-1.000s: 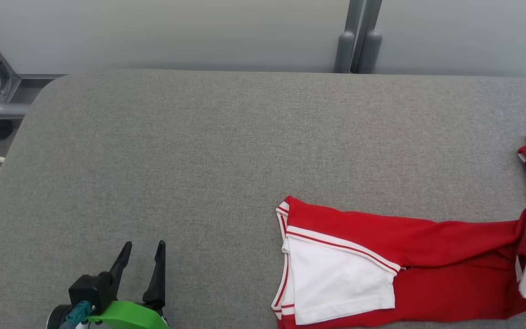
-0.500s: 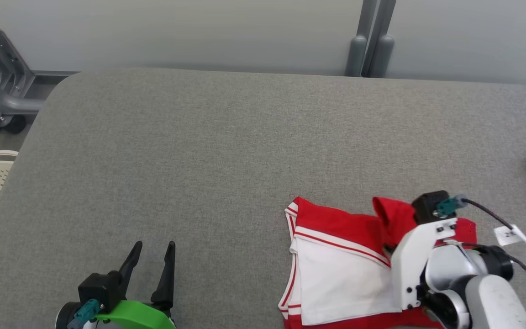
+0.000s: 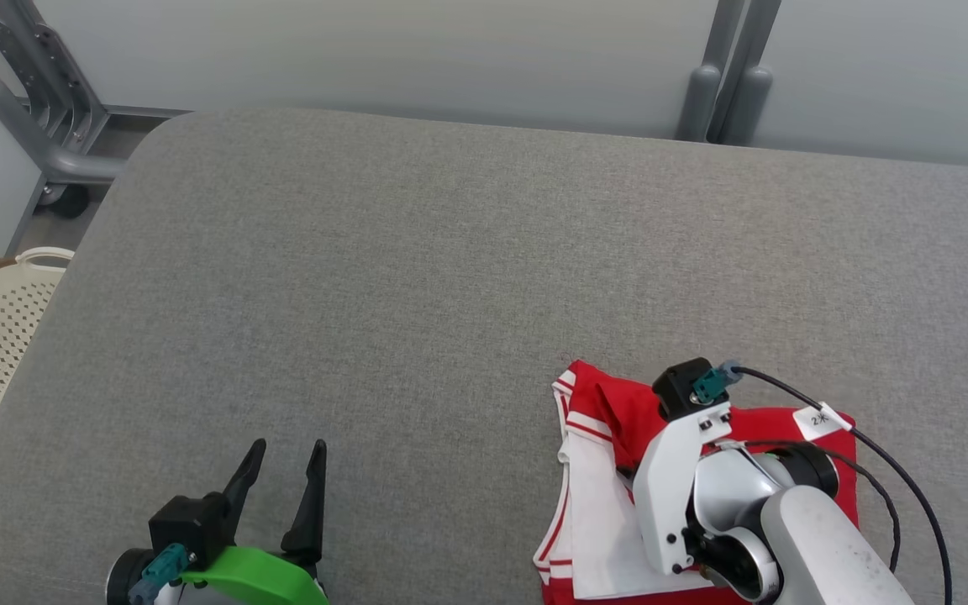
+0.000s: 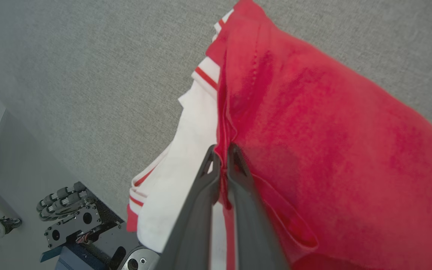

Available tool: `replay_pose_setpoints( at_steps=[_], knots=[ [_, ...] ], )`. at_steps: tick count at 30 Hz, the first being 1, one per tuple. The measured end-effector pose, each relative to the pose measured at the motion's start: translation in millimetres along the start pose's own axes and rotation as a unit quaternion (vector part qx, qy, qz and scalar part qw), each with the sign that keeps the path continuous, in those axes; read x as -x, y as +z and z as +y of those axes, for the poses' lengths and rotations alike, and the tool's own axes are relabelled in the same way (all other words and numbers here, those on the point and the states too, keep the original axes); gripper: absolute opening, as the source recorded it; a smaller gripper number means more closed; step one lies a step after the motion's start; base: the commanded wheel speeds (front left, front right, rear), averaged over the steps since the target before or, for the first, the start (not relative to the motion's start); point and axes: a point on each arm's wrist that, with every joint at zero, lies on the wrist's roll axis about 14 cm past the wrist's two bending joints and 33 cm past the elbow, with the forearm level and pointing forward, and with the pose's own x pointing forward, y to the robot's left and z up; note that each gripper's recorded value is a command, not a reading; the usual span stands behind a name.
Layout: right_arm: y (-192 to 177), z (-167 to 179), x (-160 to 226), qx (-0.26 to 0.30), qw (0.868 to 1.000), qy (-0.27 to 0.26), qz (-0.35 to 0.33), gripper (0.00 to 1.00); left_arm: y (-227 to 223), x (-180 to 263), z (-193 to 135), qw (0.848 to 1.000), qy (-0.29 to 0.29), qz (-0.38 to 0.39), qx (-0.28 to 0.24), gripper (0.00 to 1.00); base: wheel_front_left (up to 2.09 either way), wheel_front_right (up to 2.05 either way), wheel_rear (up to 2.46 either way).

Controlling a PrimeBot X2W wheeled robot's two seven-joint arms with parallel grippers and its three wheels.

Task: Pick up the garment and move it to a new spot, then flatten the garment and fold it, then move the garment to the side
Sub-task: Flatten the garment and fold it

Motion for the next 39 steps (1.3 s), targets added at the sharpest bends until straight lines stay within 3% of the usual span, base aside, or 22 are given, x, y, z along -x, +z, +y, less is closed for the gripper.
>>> replay_pose_setpoints(
  at_steps=[19,20,22,27,30,35,39],
  knots=[
    [-2.5,14.4,-26.9,0.019,0.999,0.027,0.021,0.0,-2.7,9.1,2.7,1.0,0.003,0.005,-0.002,1.0,0.0,0.0,0.0],
    [-2.4,14.7,-27.4,0.02,0.999,0.027,0.02,0.16,-2.5,9.5,2.8,1.0,0.003,0.004,-0.002,1.0,0.0,0.0,0.0],
    [0.4,16.6,-27.6,0.022,0.999,0.029,0.013,1.0,-2.4,10.4,3.3,1.0,0.004,0.004,0.0,1.0,0.0,0.0,0.0],
    [24.0,36.6,-19.5,-0.003,0.997,0.071,-0.043,1.0,-1.5,12.0,3.7,1.0,0.004,0.002,0.0,1.0,0.0,0.0,0.0],
    [48.6,34.4,-8.4,-0.003,0.993,0.068,-0.095,1.0,-3.1,14.5,5.3,1.0,0.006,0.004,0.001,1.0,0.0,0.0,0.0],
    [87.6,-6.6,21.0,-0.003,0.983,-0.002,-0.183,1.0,1.9,12.0,3.5,1.0,0.001,-0.003,-0.004,1.0,0.0,0.0,0.0],
    [76.5,-41.4,38.8,0.012,0.98,-0.079,-0.184,1.0,5.0,9.7,-0.7,1.0,-0.006,-0.008,-0.005,1.0,0.0,0.0,0.0]
  ],
)
